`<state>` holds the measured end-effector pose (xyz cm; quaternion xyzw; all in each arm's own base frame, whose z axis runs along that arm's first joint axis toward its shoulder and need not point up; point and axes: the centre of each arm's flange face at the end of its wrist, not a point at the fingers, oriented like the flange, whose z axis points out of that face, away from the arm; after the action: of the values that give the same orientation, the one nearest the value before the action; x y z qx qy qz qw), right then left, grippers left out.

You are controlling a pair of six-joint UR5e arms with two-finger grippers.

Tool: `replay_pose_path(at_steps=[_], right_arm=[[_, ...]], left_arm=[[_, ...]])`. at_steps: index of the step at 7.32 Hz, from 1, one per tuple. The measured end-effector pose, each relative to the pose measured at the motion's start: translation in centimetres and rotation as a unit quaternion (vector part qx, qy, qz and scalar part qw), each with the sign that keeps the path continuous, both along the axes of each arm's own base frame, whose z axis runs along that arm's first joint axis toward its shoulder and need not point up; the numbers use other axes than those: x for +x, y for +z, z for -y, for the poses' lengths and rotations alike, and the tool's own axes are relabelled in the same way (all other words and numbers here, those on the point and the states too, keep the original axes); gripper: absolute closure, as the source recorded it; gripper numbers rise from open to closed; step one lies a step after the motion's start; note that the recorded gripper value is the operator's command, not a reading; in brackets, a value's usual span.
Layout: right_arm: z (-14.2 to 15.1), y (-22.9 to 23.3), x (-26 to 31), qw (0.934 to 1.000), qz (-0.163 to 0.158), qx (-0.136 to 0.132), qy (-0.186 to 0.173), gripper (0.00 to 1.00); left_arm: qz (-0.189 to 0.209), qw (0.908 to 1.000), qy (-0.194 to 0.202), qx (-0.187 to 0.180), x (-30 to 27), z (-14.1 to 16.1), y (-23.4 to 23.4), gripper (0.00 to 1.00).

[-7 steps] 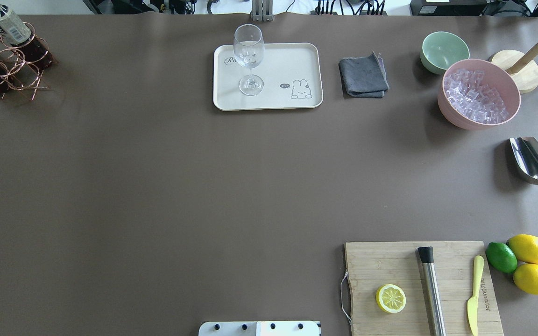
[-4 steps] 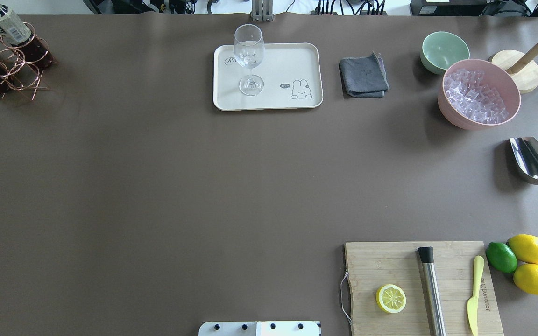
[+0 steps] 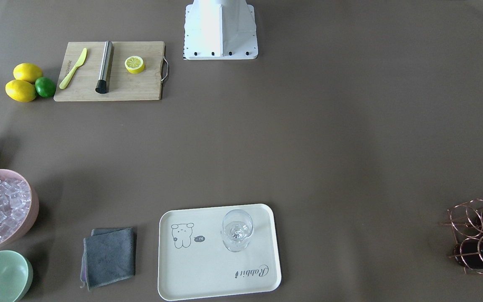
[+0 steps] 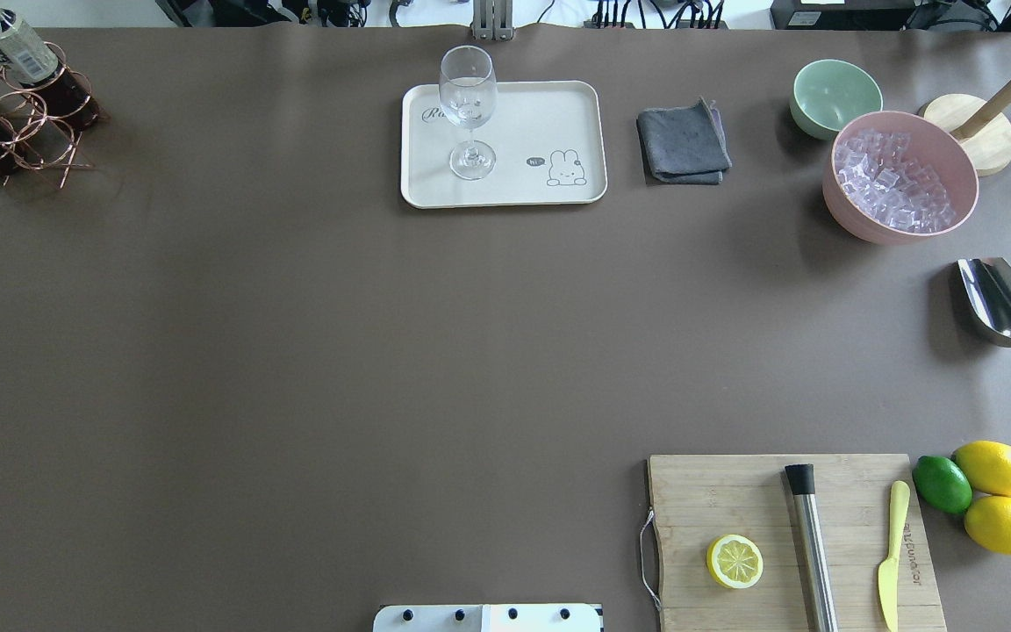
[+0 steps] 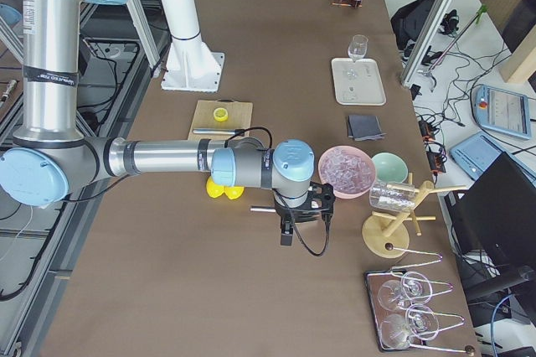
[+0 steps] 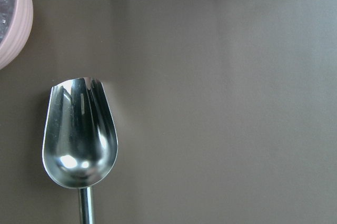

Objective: Take tea from basket to plate

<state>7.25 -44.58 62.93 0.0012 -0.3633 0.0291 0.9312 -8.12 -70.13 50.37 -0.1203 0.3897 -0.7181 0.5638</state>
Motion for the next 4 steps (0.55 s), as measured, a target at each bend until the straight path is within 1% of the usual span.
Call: replay_pose_path(at_steps=[2, 3, 4], right_arm=[[0.0, -0.1, 0.0, 1.0000, 0.000, 0.001, 0.000, 0.00], [0.0, -0.2, 0.0, 1.0000, 0.000, 0.002, 0.000, 0.00], [0.0, -0.3, 0.0, 1.0000, 0.000, 0.003, 0.000, 0.00]], left_arm=[[-0.001, 1.0000, 0.004, 0.008, 1.1, 0.3, 1.1, 0.07], [-0.002, 0.9999, 0.007, 0.010, 1.7, 0.5, 1.4, 0.12], [-0.001, 0.9999, 0.009, 0.013, 2.5, 0.9, 1.4, 0.13]])
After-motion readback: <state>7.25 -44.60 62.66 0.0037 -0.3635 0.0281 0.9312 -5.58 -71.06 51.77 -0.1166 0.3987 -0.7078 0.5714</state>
